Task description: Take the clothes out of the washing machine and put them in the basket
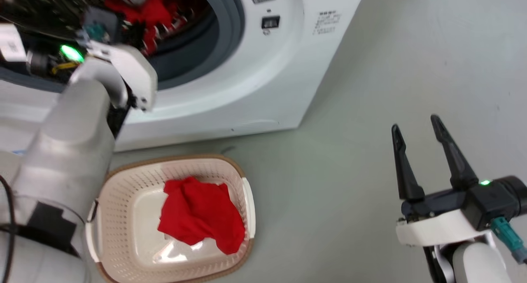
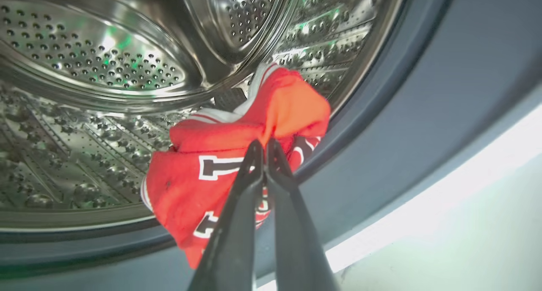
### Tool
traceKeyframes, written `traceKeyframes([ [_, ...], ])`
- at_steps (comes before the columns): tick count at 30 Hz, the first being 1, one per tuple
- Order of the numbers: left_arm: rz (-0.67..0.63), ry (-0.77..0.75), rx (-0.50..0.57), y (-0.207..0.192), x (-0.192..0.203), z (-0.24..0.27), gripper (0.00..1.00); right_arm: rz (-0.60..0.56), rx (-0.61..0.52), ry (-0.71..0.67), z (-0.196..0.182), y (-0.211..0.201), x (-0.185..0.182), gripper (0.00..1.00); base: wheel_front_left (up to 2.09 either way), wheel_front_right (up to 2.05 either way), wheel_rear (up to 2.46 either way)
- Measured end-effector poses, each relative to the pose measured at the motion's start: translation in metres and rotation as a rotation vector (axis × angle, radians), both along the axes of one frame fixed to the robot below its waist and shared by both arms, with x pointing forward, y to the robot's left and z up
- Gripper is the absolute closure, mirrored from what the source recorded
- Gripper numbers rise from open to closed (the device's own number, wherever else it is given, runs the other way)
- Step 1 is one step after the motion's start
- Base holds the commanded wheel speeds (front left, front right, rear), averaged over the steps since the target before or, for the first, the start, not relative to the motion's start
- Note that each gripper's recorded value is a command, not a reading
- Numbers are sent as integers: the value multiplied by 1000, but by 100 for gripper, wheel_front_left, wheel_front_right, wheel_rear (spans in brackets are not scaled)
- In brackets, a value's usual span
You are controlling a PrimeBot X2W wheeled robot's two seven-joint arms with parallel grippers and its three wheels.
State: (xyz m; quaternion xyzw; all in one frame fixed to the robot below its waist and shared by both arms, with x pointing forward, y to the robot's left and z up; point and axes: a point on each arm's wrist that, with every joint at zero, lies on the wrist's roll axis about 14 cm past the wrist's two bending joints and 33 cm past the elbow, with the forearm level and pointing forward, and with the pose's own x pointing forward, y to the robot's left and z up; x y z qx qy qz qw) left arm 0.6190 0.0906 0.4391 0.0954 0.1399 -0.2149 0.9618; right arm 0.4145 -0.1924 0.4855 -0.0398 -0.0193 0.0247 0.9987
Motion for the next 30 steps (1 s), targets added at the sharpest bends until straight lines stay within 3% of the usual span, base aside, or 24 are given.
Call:
traceKeyframes([
  [30, -19, -530, -85, 20, -147, 202, 100, 138, 30, -121, 47, 49, -58, 0, 0, 0, 0],
])
